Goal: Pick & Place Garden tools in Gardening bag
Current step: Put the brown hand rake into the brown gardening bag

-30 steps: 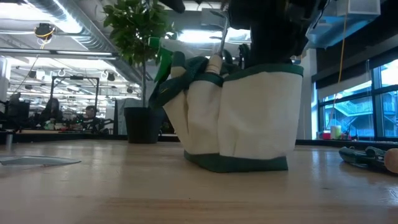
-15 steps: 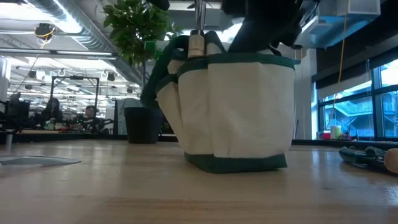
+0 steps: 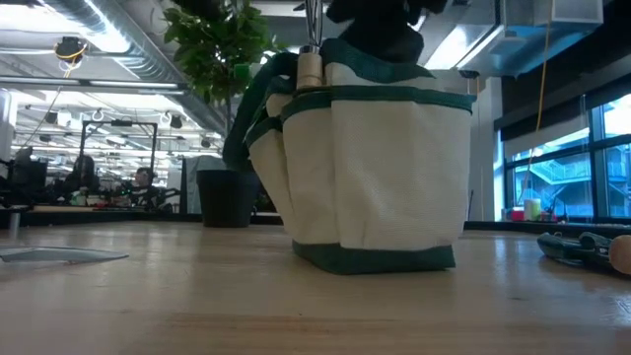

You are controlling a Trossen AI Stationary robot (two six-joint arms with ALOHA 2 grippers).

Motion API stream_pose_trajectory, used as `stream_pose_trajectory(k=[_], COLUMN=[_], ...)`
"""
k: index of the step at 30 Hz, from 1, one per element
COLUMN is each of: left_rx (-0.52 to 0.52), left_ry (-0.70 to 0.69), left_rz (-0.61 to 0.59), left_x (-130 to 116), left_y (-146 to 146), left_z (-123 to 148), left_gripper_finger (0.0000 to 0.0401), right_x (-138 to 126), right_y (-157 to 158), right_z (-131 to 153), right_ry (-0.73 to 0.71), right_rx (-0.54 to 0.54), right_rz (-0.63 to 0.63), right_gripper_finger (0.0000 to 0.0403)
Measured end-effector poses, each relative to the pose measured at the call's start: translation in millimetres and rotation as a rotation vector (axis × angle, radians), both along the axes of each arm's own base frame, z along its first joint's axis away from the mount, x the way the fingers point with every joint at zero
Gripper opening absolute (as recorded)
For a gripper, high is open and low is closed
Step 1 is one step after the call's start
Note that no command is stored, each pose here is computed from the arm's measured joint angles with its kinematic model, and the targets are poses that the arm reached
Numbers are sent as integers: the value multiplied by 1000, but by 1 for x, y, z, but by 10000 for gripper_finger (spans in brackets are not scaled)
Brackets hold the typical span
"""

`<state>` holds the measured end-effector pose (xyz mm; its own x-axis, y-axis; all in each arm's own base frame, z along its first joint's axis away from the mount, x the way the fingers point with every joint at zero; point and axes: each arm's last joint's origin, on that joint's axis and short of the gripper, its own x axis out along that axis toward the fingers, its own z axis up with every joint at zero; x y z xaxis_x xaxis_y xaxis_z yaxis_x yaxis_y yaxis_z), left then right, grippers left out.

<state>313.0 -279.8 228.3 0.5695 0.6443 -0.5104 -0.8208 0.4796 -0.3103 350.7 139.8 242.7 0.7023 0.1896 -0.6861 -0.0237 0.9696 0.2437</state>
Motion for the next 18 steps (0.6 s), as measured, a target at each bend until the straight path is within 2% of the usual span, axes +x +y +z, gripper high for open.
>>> stream_pose_trajectory(k=[4,7,12,18], left_rx=[-95,-140,-62,70], left_ry=[-185,-262,-241,-165], left_rz=[4,-21,-21,-47], left_x=[3,11,19,25], left_y=[-17,-29,-22,-12], left_z=[-2,-10,-17,-19], left_gripper_finger=[161,177,180,162], right_x=[-3,-4,-4,-4], right_y=[-1,-1,-1,-1], right_z=[-3,-3,-3,-4], right_ry=[44,58,58,67], right_rx=[-7,-6,-6,-15], right_rz=[9,16,17,10], right_gripper_finger=[174,174,173,173])
